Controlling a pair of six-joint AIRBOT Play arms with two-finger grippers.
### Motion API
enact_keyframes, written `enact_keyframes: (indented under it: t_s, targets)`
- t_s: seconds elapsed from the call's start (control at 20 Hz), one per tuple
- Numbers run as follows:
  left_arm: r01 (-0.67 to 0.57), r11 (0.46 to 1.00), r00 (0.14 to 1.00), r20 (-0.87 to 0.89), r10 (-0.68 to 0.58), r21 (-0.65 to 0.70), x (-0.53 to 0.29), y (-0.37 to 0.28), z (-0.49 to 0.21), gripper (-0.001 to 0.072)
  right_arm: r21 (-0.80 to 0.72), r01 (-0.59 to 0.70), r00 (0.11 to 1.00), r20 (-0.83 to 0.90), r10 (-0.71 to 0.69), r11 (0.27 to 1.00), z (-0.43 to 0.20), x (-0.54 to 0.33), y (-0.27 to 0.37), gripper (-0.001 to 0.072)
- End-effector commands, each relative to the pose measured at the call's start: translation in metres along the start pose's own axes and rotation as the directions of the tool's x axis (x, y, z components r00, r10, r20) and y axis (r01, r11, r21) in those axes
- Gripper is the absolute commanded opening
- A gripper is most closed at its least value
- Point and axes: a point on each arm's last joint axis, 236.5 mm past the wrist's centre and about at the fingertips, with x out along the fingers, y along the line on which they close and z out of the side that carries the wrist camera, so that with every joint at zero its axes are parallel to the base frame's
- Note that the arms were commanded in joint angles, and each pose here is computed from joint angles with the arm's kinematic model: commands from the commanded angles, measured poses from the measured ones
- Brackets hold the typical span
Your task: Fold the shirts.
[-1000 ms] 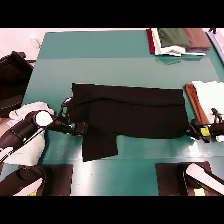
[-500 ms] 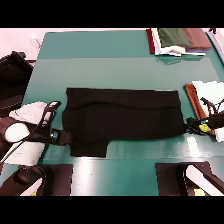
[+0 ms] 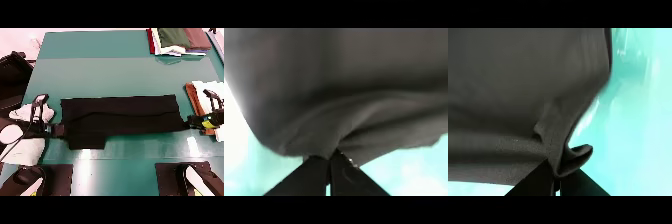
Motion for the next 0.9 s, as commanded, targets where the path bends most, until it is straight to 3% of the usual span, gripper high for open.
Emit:
enact_keyframes:
  t_s: [0.0,0.2,0.4,0.45,0.5,0.55,0.6,0.65,0.7,0.75,0.8,0.85]
  targets:
    - [-0.039,0.999,0.986,0.162,0.043,-0.029,0.007,0.02,0.07,0.0021,-0.043,0.006,0.999,0.048,-0.004,0.999,0.048,-0.001,0.017,0.002]
    - [-0.059,0.998,0.986,0.158,0.053,0.03,0.033,0.026,0.125,0.0022,-0.076,-0.006,1.0,0.004,0.007,0.997,0.094,0.015,0.031,0.002]
    - [-0.069,0.997,0.988,0.142,0.063,0.035,0.07,0.025,0.164,0.0022,-0.048,-0.127,0.992,-0.013,0.126,0.991,0.129,0.032,0.061,0.0023]
    - [-0.07,0.997,0.989,0.133,0.066,0.027,0.077,0.025,0.169,0.0024,-0.034,-0.162,0.987,0.0,0.162,0.986,0.138,0.034,0.066,0.0086]
    - [-0.071,0.997,0.99,0.127,0.068,0.024,0.081,0.025,0.172,0.0056,-0.02,-0.205,0.979,0.016,0.205,0.979,0.147,0.036,0.072,0.0291]
    - [-0.069,0.997,0.989,0.134,0.066,0.024,0.08,0.024,0.176,0.0338,-0.016,-0.247,0.969,0.028,0.247,0.969,0.154,0.035,0.074,0.0392]
    - [-0.068,0.997,0.988,0.143,0.064,0.026,0.077,0.023,0.179,0.0537,-0.025,-0.288,0.957,0.036,0.289,0.957,0.158,0.032,0.076,0.0415]
    - [-0.066,0.997,0.987,0.148,0.061,0.031,0.073,0.021,0.182,0.0557,-0.035,-0.318,0.946,0.047,0.32,0.947,0.16,0.029,0.074,0.042]
    - [-0.066,0.997,0.988,0.143,0.061,0.032,0.07,0.019,0.183,0.0549,-0.035,-0.339,0.939,0.047,0.34,0.94,0.159,0.026,0.068,0.0496]
    - [-0.065,0.997,0.989,0.137,0.06,0.033,0.068,0.018,0.183,0.0468,-0.021,-0.342,0.939,0.032,0.343,0.939,0.154,0.026,0.057,0.0536]
    - [-0.055,0.998,0.99,0.135,0.051,0.03,0.067,0.016,0.182,0.0342,0.002,-0.349,0.937,0.011,0.349,0.937,0.146,0.027,0.043,0.0539]
    - [-0.034,0.999,0.991,0.128,0.031,0.016,0.068,0.011,0.181,0.0194,0.039,-0.353,0.936,0.003,0.353,0.935,0.14,0.028,0.028,0.0586]
